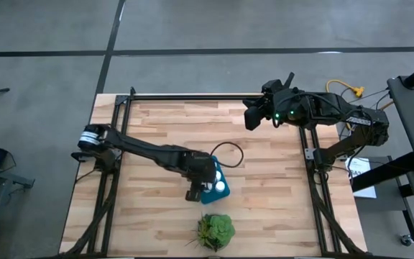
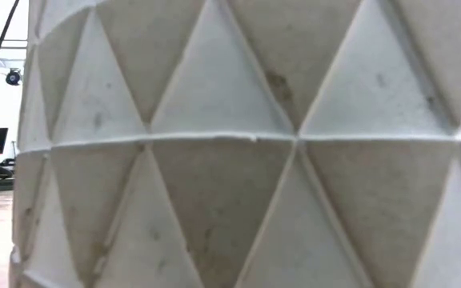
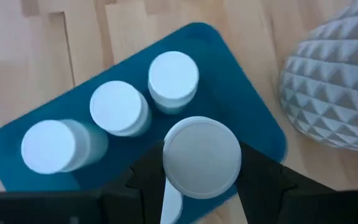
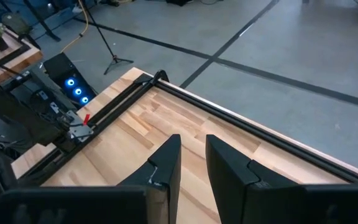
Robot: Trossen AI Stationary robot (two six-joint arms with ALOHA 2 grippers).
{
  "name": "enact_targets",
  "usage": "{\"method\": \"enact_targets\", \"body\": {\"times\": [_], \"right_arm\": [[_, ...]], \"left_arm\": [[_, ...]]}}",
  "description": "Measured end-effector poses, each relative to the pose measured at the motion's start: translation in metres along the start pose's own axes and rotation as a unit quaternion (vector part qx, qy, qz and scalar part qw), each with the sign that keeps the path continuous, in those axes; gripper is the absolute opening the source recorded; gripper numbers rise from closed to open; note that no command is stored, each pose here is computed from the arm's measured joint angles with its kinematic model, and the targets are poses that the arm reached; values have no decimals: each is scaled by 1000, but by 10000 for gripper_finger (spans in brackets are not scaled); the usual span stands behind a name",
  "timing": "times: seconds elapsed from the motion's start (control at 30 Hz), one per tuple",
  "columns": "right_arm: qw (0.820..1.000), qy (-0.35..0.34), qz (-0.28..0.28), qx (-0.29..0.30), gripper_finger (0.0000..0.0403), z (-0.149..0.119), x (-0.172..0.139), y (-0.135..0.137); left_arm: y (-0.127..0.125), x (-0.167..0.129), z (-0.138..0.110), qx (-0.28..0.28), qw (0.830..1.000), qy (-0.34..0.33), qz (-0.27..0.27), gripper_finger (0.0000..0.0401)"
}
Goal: Pick and place pill bottles into a basket
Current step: Put the medicine bottle into the container
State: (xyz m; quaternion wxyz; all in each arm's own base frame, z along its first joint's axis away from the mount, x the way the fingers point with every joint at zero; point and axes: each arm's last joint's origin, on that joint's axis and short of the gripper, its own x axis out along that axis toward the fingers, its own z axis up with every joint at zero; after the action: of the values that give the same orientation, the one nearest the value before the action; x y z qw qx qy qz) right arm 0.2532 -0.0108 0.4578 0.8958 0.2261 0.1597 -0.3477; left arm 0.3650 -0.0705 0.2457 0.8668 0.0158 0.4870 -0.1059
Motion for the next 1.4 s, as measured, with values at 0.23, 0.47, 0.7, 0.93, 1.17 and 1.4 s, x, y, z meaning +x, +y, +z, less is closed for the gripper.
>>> {"method": "enact_targets", "body": {"times": [0.23,0.47,0.7,0.93,1.17,1.4], "right_arm": [[1000,1,1,0,68,0,0,0],[1000,1,2,0,68,0,0,0],[1000,1,2,0,68,0,0,0],[1000,2,3,0,68,0,0,0],[1000,2,3,0,68,0,0,0],[1000,2,3,0,68,0,0,0]], "left_arm": [[0,17,-2,-11,1000,18,-2,142],[-2,25,-4,-21,999,29,-3,142],[-4,30,-4,-17,1000,25,-3,142],[-4,30,-5,-17,999,27,0,144],[-5,31,-5,-30,999,27,1,236],[-6,31,-6,-41,999,29,0,255]]}}
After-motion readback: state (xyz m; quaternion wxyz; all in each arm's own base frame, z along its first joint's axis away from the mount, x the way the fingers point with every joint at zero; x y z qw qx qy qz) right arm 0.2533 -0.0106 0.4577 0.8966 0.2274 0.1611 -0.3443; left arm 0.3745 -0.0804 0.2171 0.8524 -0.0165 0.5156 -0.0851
